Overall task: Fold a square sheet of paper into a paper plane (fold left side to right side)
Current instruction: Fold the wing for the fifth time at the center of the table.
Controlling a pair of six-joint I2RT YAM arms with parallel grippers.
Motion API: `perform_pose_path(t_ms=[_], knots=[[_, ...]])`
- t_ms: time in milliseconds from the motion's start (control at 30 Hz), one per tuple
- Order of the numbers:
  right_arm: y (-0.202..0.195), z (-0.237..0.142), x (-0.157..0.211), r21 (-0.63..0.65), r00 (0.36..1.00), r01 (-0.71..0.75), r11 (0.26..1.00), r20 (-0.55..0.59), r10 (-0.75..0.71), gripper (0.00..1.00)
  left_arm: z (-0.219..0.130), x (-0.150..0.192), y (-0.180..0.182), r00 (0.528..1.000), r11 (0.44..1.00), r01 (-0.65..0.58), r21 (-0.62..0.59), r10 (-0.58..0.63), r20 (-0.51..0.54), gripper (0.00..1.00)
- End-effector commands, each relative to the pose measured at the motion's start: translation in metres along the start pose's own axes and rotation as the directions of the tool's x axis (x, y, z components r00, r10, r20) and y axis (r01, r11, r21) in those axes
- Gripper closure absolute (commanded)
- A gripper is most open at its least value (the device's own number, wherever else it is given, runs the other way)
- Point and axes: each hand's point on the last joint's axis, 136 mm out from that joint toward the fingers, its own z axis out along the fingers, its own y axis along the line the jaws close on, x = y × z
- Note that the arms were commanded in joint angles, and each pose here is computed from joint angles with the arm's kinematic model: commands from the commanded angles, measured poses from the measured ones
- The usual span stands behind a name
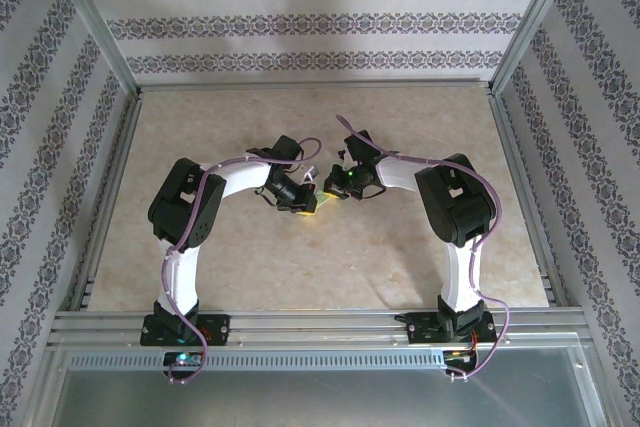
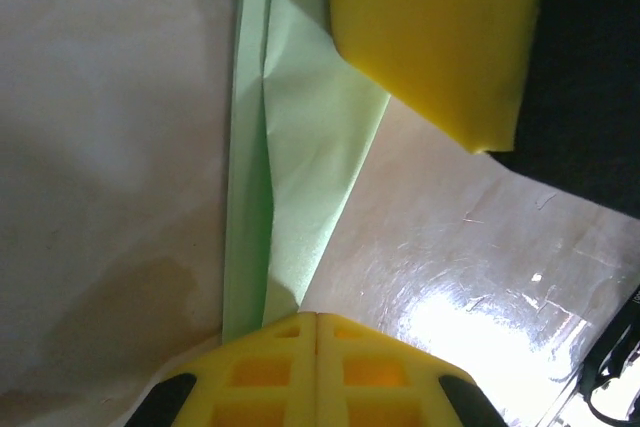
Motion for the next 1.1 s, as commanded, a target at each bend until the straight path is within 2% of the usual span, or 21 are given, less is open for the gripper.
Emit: perform_pose_path(t_ms=[0, 1067], knots=[[-0.056, 0.017, 0.033, 0.202, 0.993, -0.047, 0.978, -0.093, 0.067, 1.0, 0.001, -0.002, 0.006, 1.0, 1.0, -0.005, -0.03, 0.005, -0.007, 0.95], [-0.072, 0.02, 0.039, 0.26, 0.991, -0.021, 0.965, -0.124, 0.056, 1.0, -0.017, -0.016, 0.005, 0.998, 1.0, -0.007, -0.031, 0.009, 0.058, 0.95]])
